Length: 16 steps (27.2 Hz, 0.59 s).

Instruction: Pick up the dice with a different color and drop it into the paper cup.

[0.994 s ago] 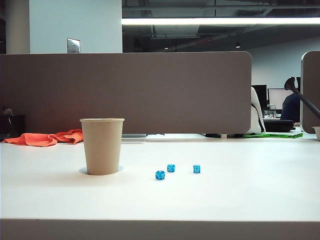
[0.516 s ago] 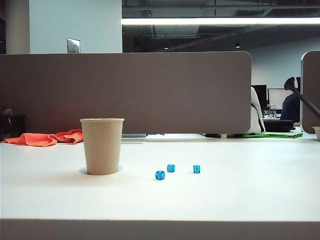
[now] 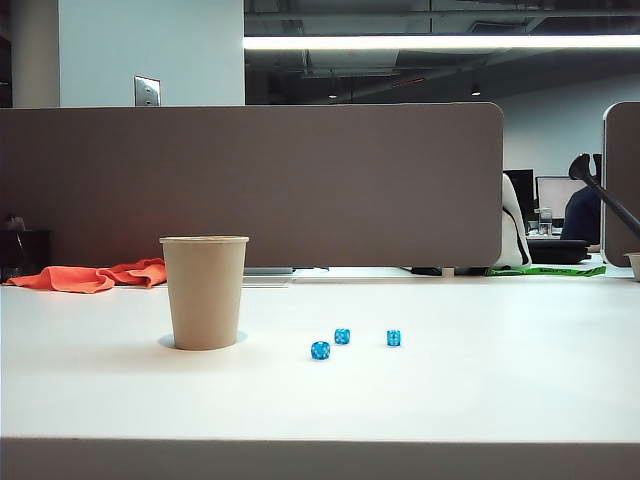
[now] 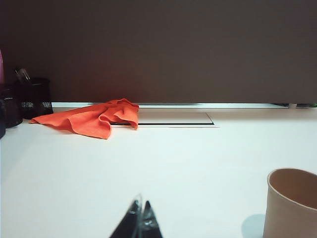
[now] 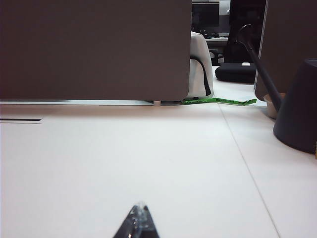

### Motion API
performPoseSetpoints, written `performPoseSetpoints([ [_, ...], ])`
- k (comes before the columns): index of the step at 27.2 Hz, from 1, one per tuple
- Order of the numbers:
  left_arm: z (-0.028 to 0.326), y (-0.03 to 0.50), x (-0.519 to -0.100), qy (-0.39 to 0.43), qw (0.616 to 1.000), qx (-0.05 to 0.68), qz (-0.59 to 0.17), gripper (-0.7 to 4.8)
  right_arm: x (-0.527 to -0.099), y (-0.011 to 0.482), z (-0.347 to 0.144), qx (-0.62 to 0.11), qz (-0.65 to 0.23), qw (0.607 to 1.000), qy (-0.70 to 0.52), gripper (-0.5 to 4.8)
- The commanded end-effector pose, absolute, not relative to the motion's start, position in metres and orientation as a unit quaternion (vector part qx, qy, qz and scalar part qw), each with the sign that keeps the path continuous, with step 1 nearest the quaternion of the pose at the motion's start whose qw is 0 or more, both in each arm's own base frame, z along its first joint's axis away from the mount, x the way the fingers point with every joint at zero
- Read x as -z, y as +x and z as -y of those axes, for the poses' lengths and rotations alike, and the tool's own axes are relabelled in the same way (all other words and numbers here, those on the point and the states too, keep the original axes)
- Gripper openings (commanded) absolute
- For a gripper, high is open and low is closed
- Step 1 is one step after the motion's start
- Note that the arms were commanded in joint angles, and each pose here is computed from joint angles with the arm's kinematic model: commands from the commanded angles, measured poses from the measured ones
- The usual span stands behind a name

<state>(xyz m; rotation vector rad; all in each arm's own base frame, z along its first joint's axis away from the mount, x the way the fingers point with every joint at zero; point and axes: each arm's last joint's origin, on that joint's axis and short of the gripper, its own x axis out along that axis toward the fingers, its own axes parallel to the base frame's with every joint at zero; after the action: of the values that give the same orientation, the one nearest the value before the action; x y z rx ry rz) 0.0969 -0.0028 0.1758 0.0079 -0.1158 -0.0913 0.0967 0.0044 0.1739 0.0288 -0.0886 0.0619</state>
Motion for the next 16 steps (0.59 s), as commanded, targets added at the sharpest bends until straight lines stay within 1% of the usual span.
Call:
performPoseSetpoints([
  [1, 0.0027, 0.0966, -0.178, 0.003, 0.997, 0.046, 0.065, -0.05, -0.1743, 0.0967, -0.0041, -0.029, 0.048, 0.998, 0.013, -0.01],
  [16, 0.0027, 0.0966, -0.1779, 0.003, 0.997, 0.046, 0.065, -0.05, -0.1738, 0.0967, -0.0041, -0.029, 0.045, 0.998, 0.013, -0.01],
])
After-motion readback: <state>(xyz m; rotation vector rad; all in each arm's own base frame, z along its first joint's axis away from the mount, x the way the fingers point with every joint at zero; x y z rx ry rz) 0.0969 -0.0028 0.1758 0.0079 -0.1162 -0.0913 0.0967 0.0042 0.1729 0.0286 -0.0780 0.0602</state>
